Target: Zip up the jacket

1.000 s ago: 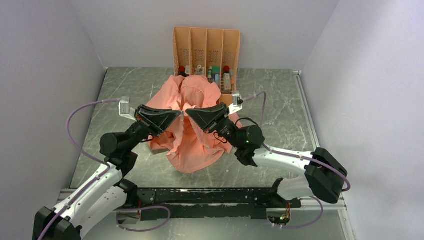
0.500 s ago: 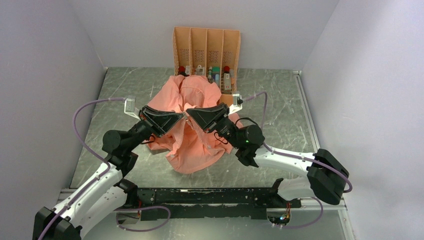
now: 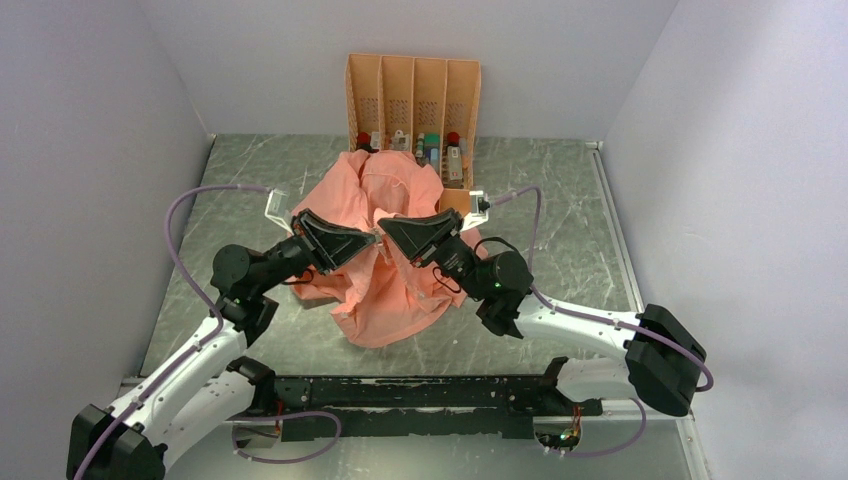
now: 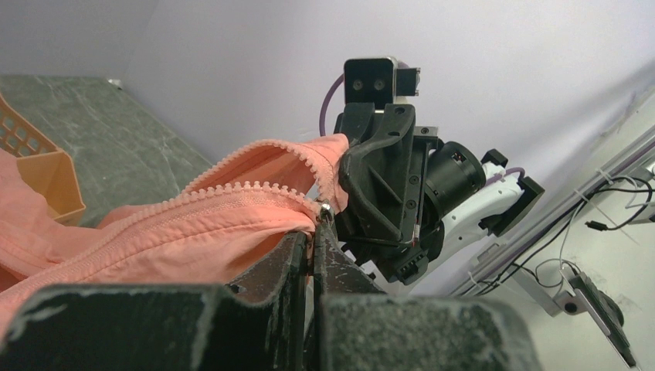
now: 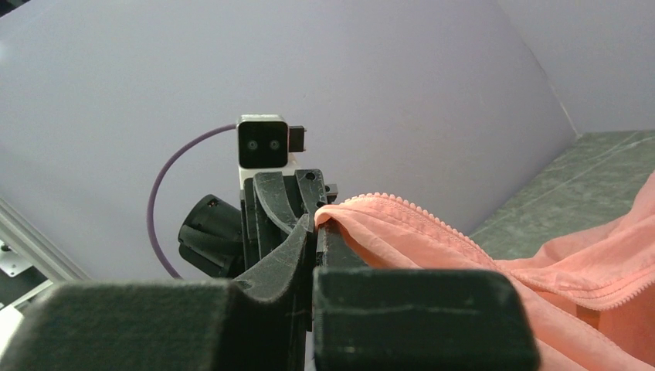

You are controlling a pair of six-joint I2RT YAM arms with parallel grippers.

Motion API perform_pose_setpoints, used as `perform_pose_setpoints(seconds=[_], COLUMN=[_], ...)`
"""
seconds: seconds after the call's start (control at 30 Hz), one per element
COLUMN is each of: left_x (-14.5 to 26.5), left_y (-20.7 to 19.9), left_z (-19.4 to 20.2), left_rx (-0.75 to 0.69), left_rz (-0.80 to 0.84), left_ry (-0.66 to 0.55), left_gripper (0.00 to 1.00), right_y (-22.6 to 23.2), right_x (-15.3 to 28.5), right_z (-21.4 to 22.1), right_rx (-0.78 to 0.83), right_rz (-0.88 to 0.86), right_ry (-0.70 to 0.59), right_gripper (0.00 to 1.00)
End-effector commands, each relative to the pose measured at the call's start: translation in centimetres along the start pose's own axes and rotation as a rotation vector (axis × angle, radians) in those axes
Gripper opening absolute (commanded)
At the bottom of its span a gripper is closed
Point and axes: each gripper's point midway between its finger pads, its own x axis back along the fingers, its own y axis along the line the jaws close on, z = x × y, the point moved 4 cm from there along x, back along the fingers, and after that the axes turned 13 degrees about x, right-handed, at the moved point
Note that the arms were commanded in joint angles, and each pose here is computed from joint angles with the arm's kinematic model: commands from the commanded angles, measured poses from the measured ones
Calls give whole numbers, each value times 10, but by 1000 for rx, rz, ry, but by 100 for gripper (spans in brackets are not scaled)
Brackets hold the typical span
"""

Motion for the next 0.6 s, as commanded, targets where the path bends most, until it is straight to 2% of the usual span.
perform_pose_setpoints(seconds=[0.0, 0.13, 0.57], left_x=[6, 8, 9], left_y=[4, 8, 10], left_z=[24, 32, 36], left_rx=[48, 80, 75], left_rz=[9, 15, 30], left_ry=[178, 221, 244], left_gripper=[8, 8, 8], right_y=[2, -3, -14], right_x=[0, 1, 8], right_z=[-33, -29, -5], right_rx=[4, 6, -5], right_rz=[38, 60, 103], right_ry=[-133, -119, -14], right_gripper=[0, 0, 0])
